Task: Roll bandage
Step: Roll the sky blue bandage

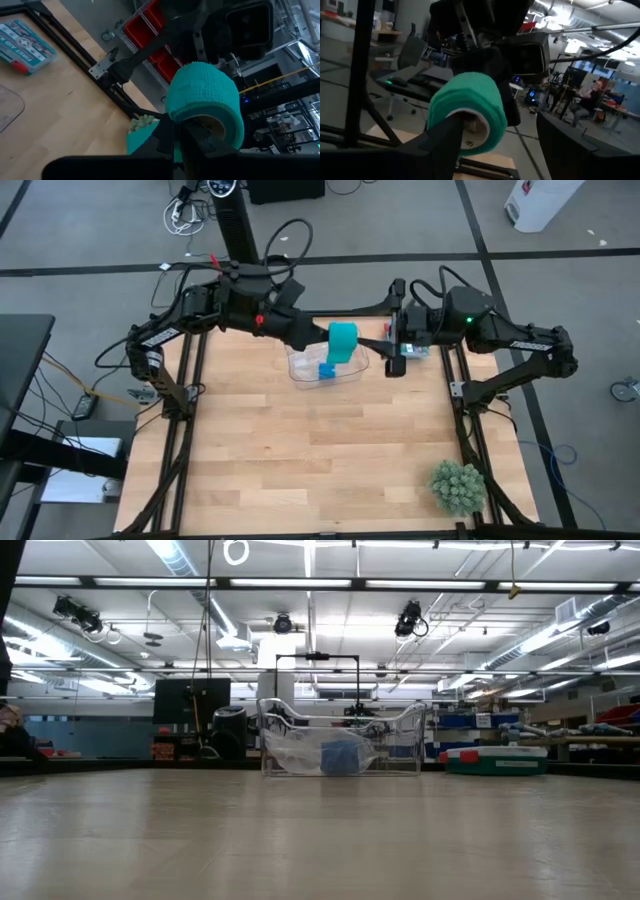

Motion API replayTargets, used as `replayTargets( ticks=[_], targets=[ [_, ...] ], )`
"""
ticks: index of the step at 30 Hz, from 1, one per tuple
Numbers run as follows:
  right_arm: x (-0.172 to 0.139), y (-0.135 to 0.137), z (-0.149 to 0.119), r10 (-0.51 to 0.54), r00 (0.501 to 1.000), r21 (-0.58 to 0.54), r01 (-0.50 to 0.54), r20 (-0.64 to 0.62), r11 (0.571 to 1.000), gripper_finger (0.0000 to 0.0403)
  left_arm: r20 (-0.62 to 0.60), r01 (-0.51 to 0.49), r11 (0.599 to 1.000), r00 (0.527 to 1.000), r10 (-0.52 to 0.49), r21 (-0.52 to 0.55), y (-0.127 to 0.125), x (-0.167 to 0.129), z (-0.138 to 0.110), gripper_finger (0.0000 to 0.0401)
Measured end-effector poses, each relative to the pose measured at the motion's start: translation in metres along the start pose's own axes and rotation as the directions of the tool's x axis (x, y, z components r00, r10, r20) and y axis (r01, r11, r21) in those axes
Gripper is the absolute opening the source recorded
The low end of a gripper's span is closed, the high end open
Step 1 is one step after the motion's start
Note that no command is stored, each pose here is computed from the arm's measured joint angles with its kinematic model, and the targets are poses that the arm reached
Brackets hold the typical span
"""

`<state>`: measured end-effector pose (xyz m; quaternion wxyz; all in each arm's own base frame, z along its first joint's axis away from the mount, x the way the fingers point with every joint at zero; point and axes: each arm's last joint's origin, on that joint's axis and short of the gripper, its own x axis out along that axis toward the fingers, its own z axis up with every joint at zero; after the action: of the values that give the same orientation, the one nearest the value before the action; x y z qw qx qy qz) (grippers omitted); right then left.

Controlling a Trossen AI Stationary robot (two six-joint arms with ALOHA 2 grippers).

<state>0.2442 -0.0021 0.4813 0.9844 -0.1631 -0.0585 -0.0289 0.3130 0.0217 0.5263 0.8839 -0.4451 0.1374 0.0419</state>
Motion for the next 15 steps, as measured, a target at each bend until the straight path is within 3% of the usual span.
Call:
replayTargets(
  ticks=[9,15],
  targets=[
    [0.010,0.007,-0.003,0.026,1.000,-0.107,-0.025,0.009,0.994,0.0220,-0.039,0.017,0.998,0.999,-0.019,-0.052,0.001,0.001,0.000,0.0017],
    [0.017,0.011,-0.007,0.061,0.998,-0.085,-0.060,0.011,0.995,0.0141,-0.059,0.013,0.998,0.998,-0.016,-0.057,0.003,0.005,-0.001,0.0018]
  ],
)
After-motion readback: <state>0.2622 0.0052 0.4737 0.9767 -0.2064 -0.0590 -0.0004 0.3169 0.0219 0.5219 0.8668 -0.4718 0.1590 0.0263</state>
